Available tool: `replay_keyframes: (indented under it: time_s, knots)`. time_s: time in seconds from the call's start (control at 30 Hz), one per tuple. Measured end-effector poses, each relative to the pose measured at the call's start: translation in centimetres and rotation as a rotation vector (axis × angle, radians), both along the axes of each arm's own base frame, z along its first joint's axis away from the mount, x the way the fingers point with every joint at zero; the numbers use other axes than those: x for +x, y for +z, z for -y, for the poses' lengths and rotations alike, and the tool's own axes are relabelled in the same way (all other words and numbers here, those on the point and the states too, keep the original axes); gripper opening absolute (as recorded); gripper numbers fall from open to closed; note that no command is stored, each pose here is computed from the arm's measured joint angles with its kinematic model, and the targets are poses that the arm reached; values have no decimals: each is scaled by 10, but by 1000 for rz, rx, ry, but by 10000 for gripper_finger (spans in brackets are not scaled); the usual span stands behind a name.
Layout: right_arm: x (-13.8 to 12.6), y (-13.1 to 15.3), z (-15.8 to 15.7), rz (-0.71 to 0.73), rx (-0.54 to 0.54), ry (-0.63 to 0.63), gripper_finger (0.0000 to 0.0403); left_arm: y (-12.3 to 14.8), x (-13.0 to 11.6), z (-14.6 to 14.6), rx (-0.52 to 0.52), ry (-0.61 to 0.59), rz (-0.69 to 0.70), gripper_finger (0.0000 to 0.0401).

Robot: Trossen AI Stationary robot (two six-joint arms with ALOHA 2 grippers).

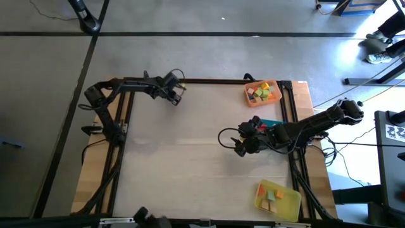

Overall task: Sort blocks by size
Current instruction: Put the light blue triangular block into the yellow bin

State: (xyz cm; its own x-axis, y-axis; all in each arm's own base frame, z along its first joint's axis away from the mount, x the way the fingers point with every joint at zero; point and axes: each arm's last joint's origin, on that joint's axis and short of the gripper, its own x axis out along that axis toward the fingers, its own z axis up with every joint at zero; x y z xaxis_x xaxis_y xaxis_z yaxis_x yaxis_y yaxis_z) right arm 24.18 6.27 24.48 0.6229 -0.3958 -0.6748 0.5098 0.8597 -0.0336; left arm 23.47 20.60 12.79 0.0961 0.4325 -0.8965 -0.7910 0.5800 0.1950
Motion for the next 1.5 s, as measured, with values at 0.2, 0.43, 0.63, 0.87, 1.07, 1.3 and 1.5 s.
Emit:
replay_keyframes:
  time_s: [0.2, 0.43, 0.63, 0.87, 1.07, 1.3, 1.5]
  knots:
    - [0, 0, -1, -7, 20, 15, 325, 7, 22, 44, -42, -187, -30, 118]
    - [0, -1, -1, -8, 20, 15, 325, 31, 31, 75, -17, -271, 49, 117]
    - [0, -1, -1, -9, 25, 18, 325, 49, 29, 80, 5, -381, 80, 151]
    - [0, -1, -2, -27, 33, 54, 325, 57, 29, 82, 50, -712, -73, 228]
    - [0, -1, -2, -28, 36, 56, 325, 56, 30, 89, 138, -1137, -276, 237]
    - [0, -1, -2, -28, 41, 58, 325, 48, 25, 88, 156, -1293, -367, 226]
    - [1, -1, -2, -24, 55, 65, 325, 35, 25, 78, 125, -1284, -382, 219]
